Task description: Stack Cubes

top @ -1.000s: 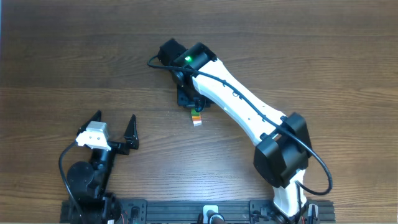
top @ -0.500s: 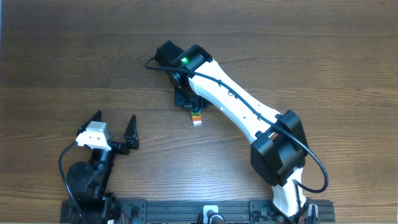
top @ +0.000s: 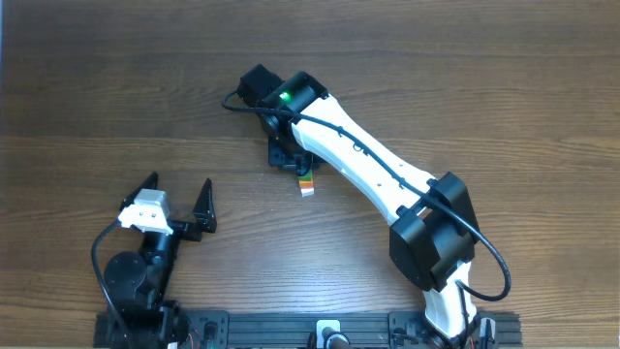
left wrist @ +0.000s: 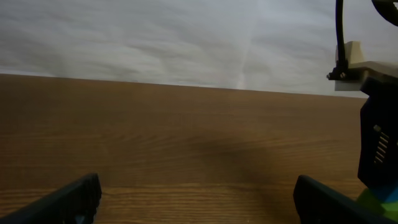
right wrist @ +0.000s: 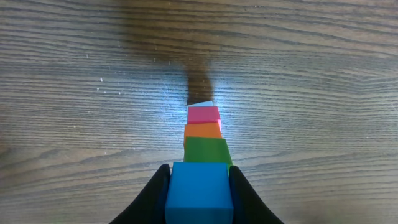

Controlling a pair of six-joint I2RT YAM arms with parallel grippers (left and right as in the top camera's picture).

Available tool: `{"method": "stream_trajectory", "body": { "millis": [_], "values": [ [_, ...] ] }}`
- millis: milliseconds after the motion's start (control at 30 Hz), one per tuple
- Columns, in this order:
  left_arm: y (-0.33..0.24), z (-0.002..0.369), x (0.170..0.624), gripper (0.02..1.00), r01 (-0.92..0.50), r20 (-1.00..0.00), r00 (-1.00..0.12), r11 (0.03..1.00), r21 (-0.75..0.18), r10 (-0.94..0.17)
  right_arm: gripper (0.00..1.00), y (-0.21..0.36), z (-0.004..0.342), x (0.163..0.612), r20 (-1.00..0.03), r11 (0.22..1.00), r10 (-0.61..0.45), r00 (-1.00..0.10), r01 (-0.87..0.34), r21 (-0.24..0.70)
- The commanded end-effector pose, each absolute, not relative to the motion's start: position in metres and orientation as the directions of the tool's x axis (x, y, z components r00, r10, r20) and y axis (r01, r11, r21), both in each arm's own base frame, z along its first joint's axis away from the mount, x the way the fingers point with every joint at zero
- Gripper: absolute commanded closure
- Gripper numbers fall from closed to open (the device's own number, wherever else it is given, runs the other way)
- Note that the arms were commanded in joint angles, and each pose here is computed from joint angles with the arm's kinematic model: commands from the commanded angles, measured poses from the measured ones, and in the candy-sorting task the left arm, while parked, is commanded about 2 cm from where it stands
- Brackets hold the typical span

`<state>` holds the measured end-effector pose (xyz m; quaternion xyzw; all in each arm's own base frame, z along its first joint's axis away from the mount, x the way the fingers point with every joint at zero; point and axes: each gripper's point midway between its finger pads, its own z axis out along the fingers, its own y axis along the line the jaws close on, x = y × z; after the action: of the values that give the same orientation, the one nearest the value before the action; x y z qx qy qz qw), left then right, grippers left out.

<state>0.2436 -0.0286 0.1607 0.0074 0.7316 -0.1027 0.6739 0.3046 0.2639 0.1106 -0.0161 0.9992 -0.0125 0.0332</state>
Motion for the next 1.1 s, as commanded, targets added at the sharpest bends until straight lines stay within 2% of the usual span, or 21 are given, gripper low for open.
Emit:
{"method": "stream_trajectory", "body": {
  "millis": [33, 733, 1100],
  "values": [
    [-0.031, 0.160, 0.243, 0.018, 0.164, -0.990, -0.088, 0.978, -0.126, -0.113, 0.989, 0.263, 0.102, 0.300, -0.046, 0.999, -0.026, -0.999, -0.024, -0.041],
    [-0.031, 0.160, 0.243, 0.018, 0.163, -0.990, -0.087, 0.979, -0.126, -0.113, 0.982, 0.260, 0.091, 0.297, -0.034, 0.998, -0.022, -0.999, -0.020, -0.051],
    [-0.031, 0.160, 0.243, 0.018, 0.164, -0.990, -0.088, 0.978, -0.126, -0.113, 0.790, 0.260, 0.091, 0.296, -0.030, 0.998, -0.023, -0.999, -0.021, -0.054]
  ]
}}
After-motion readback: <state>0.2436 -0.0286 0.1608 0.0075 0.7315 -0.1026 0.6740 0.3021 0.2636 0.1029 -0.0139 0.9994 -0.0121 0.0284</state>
